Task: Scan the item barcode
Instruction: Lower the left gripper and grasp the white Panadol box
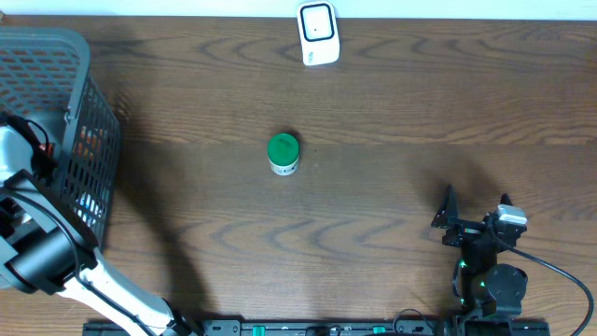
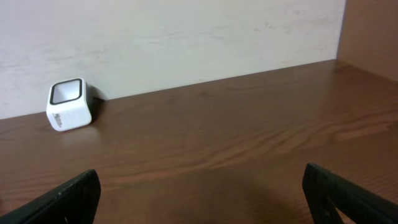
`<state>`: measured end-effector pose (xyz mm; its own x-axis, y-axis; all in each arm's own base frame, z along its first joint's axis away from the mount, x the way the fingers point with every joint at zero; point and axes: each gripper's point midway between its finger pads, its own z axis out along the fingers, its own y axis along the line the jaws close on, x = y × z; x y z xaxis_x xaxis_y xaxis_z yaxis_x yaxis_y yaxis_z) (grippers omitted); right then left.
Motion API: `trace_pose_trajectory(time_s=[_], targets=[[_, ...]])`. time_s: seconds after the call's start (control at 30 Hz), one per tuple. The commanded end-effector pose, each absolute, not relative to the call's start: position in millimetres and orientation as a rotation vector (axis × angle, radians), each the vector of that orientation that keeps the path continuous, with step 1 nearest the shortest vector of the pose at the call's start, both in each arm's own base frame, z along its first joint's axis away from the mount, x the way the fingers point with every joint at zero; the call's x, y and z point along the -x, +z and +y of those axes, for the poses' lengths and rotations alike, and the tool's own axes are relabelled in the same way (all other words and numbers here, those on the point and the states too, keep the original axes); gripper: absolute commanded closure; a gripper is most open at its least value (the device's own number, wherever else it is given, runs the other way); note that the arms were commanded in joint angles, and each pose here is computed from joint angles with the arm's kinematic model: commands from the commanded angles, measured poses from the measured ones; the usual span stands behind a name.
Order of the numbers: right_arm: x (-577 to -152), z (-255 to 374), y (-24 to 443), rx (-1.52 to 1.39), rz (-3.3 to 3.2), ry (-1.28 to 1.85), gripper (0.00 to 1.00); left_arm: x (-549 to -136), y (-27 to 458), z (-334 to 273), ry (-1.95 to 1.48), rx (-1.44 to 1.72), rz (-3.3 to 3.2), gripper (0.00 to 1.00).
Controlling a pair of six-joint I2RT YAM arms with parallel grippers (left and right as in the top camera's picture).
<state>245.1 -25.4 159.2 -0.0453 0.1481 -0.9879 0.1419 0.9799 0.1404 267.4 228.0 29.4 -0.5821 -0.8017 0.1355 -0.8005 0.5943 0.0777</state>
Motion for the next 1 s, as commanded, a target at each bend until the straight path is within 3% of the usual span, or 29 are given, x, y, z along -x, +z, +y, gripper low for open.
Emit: trace_pose_trajectory(time_s=[0.0,0.2,0.3,0.43,0.9,0.93,0.97], targets=[[-245,-27,159,-0.222,1.622,-0.01,0.01,-280,54,246,-0.062,-1.389,-2.675,0.39],[-245,-27,159,-0.222,1.622,-0.01,0.01,-298,113,261,-0.09,-1.429,-2.744,0.37],[-245,-27,159,-0.222,1.622,-0.01,0.01,-295,118,259,-0.088,-1.426,-2.738,0.11],[-245,-27,159,-0.222,1.622,-0.01,0.01,-283,94,249,-0.064,-1.392,-2.679,0.01],[-245,-27,159,-0.222,1.622,-0.01,0.01,-252,7,222,-0.034,-1.393,-2.58,0.01],[-245,-27,159,-0.222,1.622,-0.01,0.01,-251,5,221,-0.034,-1.392,-2.578,0.06],[-245,-27,159,-0.222,1.622,-0.01,0.01,-250,3,221,-0.033,-1.391,-2.577,0.18]])
